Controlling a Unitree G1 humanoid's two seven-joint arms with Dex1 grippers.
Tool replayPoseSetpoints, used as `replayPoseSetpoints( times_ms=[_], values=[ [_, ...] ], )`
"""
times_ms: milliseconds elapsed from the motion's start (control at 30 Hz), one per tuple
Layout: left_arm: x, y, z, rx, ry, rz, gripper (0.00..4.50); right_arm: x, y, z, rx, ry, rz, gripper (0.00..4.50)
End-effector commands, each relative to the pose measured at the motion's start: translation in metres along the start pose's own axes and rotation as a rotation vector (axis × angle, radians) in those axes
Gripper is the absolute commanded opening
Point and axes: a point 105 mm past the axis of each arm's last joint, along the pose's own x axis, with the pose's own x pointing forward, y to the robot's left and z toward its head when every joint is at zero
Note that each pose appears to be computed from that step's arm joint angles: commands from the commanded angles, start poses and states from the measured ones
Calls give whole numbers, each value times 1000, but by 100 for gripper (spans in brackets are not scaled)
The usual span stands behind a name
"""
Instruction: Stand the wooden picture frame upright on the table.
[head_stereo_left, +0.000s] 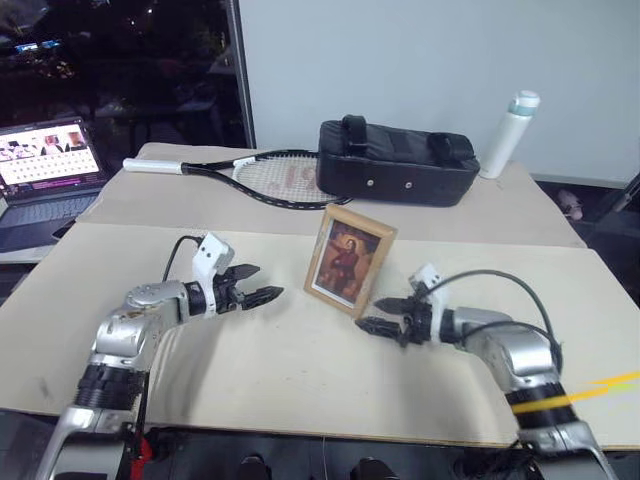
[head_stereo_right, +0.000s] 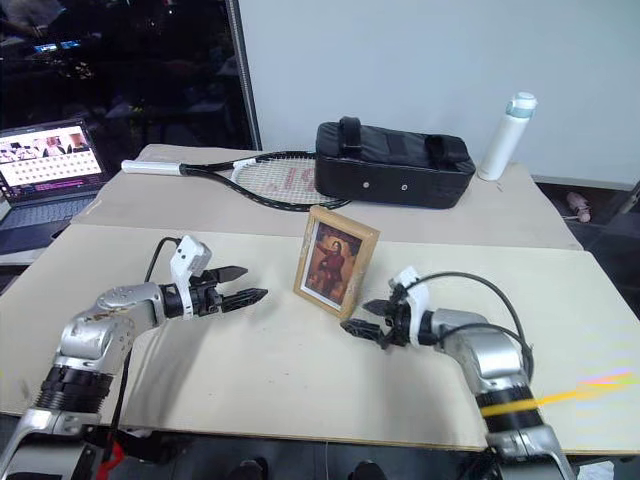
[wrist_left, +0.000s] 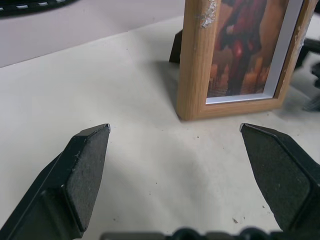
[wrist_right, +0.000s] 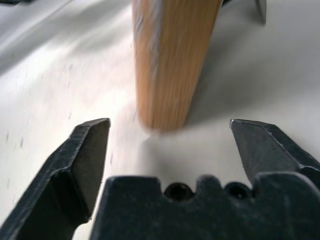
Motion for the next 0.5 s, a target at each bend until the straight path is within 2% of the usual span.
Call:
replayPoseSetpoints(
  times_ms=[33, 133, 267, 333, 400, 500],
  values=[
    [-15, -1, -5, 35, -39, 25, 450, -43, -6, -14, -184, 45, -79, 446],
    [-19, -1, -18, 42, -25, 55, 450, -65, -20, -5, -319, -27, -233, 446],
    [-23, 1, -28, 139, 35, 107, 450, -79, -25, 17, -353, -177, -364, 446],
    [-22, -1, -25, 196, 43, 126, 450, -82, -26, 18, -353, -199, -407, 446],
    [-19, -1, -17, 177, 2, 169, 450, -83, -26, 19, -339, -220, -435, 446],
    [-15, -8, -16, 132, 9, 142, 450, -81, -23, 16, -332, -218, -440, 446]
  ],
)
